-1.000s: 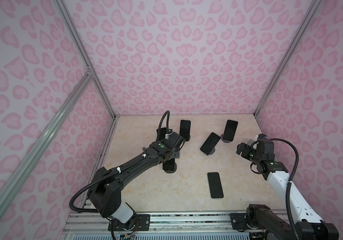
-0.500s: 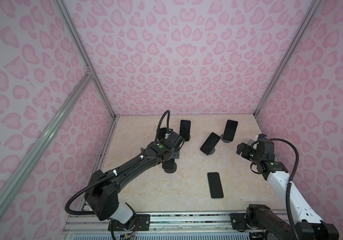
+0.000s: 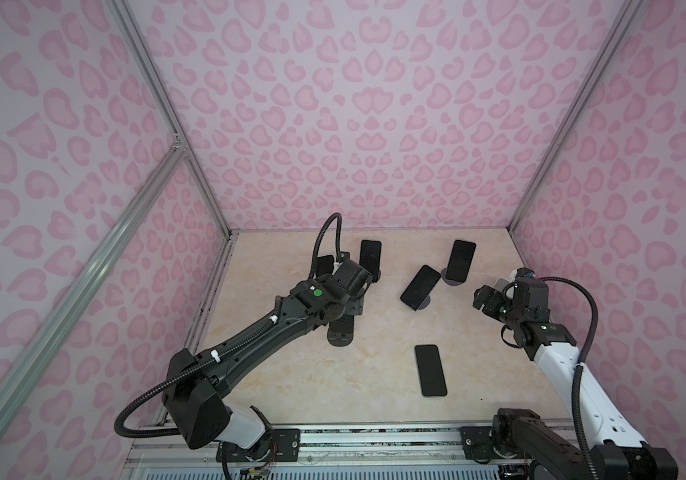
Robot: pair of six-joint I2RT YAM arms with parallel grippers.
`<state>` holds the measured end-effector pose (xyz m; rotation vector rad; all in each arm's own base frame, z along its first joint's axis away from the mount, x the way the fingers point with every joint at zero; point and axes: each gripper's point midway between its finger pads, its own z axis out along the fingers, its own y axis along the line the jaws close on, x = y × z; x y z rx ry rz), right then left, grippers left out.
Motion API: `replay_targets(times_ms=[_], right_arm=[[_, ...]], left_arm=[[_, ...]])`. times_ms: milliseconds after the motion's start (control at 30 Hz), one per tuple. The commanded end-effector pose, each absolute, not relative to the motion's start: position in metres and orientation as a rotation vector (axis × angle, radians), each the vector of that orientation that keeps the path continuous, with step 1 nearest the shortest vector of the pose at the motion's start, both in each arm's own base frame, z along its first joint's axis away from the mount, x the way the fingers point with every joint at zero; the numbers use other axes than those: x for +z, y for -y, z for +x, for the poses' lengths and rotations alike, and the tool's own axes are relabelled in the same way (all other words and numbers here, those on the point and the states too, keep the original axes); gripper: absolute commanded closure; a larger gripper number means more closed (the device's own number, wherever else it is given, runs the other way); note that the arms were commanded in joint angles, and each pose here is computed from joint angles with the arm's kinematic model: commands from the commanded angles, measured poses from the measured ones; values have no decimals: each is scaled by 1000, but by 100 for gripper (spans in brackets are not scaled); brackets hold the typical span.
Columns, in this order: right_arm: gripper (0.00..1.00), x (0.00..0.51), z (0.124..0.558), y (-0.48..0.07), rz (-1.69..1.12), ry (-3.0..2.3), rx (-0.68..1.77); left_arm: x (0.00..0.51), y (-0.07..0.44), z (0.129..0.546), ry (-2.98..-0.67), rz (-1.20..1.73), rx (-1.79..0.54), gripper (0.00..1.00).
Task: Remove the phone from the phone stand
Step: 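Lift the phone off the black stand with the left gripper toward the robot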
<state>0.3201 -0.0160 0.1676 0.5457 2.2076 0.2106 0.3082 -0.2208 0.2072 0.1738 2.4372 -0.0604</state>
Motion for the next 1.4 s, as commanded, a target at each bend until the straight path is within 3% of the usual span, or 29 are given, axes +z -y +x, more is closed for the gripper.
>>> replay_targets(times_ms=[0,833,1367], right_arm=[[4,166,320,16,547,-2205,213],[5,173,315,12,536,-2181,246],[6,164,307,-1,516,-2208,326]], left_arm=[[212,225,301,-2439,166,-78,39],[199,282,253,-2496,267,-174,41],[131,318,206,-2715,255,-225,43]])
